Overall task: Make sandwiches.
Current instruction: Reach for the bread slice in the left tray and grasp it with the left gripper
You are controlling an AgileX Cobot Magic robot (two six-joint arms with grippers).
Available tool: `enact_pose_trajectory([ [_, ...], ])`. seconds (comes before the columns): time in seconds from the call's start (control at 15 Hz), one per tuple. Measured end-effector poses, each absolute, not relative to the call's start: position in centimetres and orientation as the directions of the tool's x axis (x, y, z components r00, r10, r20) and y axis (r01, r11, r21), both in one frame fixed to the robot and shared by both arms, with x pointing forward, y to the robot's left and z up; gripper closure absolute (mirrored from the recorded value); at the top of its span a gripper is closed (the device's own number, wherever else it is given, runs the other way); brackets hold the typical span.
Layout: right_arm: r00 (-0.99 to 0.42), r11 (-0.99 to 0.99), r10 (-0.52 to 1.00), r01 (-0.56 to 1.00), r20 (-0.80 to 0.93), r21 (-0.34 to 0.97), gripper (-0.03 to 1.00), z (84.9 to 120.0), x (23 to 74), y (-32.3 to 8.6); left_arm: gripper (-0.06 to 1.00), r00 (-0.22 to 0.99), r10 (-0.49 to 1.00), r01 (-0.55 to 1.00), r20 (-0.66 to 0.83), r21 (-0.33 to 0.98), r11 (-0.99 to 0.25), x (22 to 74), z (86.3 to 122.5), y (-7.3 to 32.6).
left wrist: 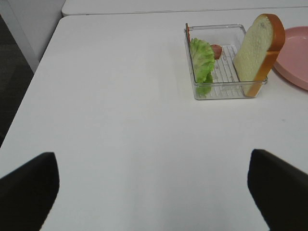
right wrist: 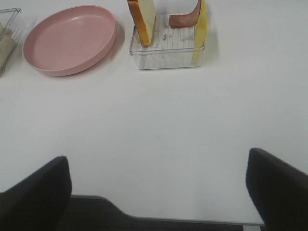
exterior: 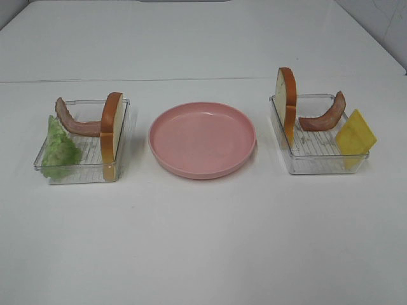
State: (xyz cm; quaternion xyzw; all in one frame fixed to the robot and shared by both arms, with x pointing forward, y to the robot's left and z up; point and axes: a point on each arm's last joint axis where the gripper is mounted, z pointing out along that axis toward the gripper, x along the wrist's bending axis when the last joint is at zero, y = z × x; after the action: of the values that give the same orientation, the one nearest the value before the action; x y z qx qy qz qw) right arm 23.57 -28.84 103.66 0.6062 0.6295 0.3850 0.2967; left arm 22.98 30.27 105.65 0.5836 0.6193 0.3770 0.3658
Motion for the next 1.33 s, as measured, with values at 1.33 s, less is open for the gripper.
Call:
enact_pose_trajectory([
  [1.33,-0.089,-0.031,0.992,0.535,0.093,0.844,0.03,103.7,23.6,-28.8,-0.05,-0.060,0.998,0.912,0.002,0.406,0.054,48.5,113.6,30.8],
])
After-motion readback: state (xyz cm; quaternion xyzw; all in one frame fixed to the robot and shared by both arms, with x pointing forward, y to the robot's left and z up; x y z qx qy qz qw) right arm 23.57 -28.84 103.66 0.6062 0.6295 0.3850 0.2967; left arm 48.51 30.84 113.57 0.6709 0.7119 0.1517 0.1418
